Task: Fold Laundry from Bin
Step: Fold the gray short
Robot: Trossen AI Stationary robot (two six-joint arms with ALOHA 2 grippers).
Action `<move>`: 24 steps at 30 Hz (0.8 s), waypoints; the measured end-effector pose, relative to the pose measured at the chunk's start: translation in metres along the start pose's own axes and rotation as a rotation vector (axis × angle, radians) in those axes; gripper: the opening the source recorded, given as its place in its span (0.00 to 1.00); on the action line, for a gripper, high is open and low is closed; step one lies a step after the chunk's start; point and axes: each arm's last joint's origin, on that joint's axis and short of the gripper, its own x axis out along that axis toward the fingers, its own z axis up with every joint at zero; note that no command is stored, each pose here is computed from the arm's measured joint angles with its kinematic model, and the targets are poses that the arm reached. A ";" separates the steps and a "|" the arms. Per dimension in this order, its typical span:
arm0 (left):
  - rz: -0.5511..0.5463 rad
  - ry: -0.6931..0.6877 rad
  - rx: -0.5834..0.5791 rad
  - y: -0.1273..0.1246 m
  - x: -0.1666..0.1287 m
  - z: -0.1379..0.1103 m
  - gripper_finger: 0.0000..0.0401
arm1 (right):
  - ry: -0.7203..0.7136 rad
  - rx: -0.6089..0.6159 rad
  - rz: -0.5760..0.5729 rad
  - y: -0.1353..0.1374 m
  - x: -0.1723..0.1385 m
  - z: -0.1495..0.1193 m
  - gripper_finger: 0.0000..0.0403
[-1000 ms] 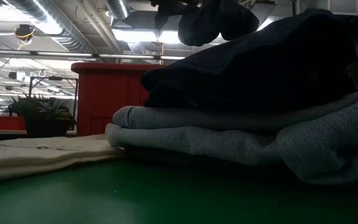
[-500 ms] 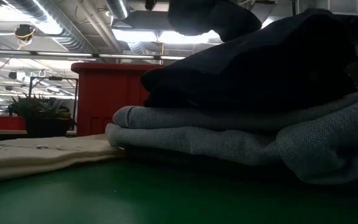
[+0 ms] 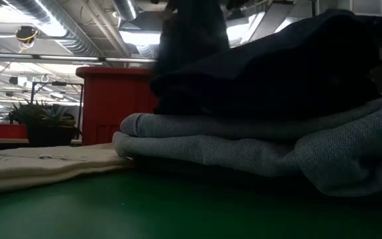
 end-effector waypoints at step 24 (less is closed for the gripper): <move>-0.070 0.135 0.139 -0.016 -0.012 -0.014 0.01 | -0.023 0.148 0.319 0.018 0.043 0.018 0.51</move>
